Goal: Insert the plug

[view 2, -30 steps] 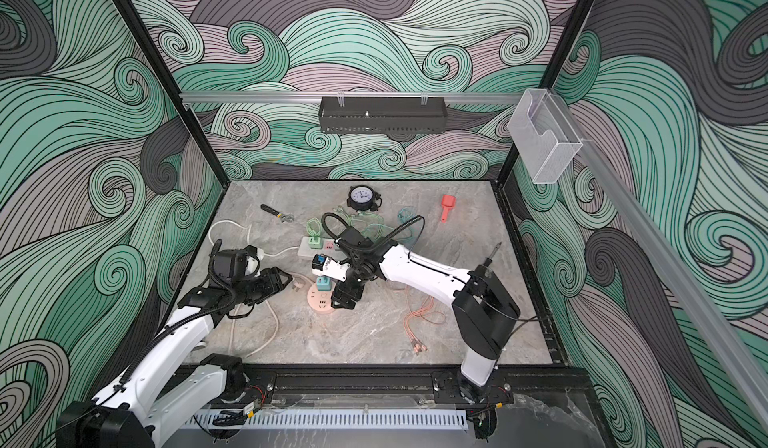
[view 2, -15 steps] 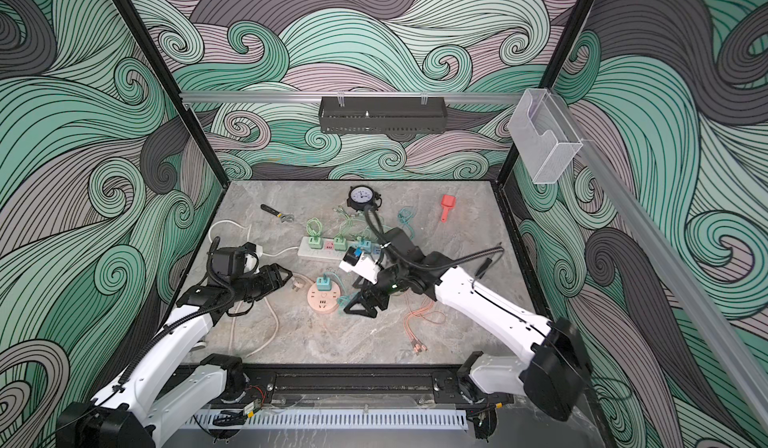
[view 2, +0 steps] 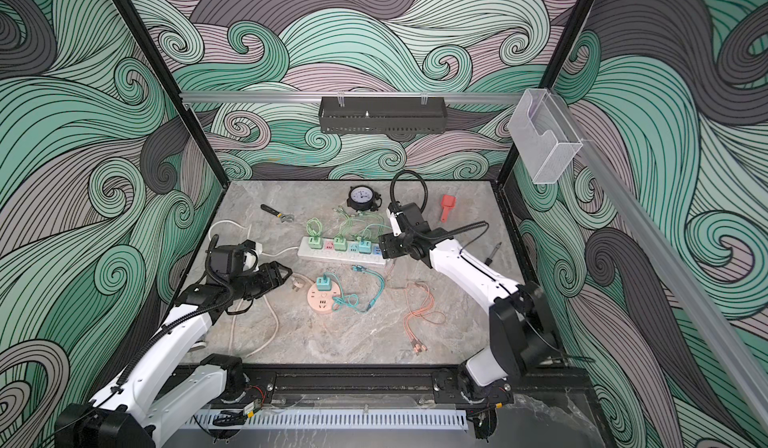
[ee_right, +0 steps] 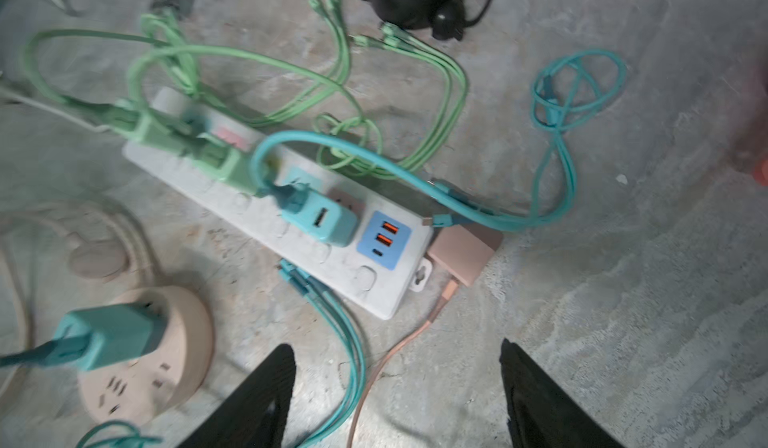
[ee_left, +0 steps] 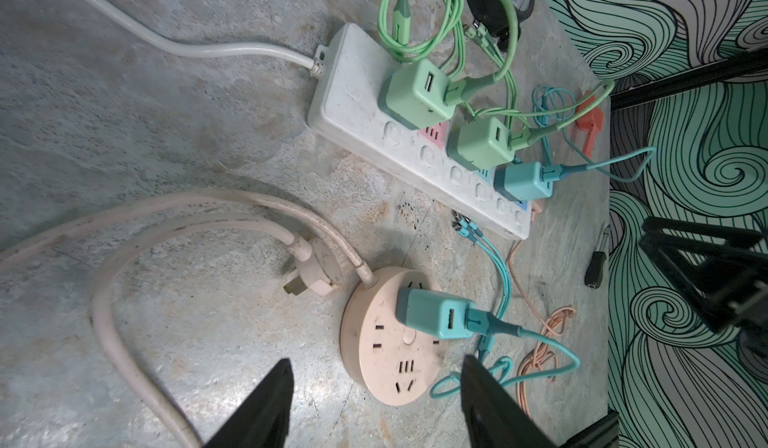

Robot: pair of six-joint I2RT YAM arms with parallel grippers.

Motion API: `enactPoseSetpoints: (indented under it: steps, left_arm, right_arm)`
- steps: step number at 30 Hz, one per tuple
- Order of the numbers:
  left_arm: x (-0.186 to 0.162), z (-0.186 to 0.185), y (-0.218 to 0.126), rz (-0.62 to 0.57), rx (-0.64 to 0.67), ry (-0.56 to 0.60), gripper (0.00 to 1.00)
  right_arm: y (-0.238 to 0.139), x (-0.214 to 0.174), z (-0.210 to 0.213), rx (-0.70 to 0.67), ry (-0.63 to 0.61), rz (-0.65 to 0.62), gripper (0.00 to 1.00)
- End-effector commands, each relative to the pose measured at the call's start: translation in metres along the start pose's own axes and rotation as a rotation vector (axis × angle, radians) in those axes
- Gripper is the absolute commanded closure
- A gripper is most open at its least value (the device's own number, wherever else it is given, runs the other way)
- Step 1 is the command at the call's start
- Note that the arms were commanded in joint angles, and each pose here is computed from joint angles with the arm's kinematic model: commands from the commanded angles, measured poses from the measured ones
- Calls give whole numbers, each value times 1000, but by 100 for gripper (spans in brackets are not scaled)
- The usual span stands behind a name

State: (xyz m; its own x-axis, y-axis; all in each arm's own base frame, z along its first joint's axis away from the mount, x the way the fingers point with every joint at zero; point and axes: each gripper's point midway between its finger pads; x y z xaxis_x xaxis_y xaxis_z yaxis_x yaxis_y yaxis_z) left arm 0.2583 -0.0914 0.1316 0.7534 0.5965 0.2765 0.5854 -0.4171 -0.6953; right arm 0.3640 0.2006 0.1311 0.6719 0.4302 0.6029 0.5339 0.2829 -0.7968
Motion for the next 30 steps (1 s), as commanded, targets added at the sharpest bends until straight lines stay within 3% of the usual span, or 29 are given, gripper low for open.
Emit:
enactPoseSetpoints:
  steps: [1,15,23,30]
  left_arm:
    - [5,-10,-9,-12,-19,24,33]
    - [5,-10,-11,-20,-25,27,34]
    - [6,-11,-10,-18,-27,27,34]
    - [5,-11,-10,-15,-26,26,33]
  right_arm:
    - [14,-5,-28,-148,83,59,23]
    - [79,-27,-45,-192,245,154,38]
    - [98,-22,-37,-139,272,127,39]
    - [111,-33,-37,-145,276,188,41]
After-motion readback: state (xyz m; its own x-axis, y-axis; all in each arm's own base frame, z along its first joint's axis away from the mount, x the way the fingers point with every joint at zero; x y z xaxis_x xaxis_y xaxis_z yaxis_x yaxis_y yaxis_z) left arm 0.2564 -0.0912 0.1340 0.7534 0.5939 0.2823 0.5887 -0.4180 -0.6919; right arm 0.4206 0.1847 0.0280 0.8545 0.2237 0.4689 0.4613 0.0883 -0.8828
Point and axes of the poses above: each gripper's point midway between its finger pads, its own y axis out along the fingers, its own z axis along the line the jaws close on, x = y × z, and after that the axes turned 13 degrees about -y, right-handed
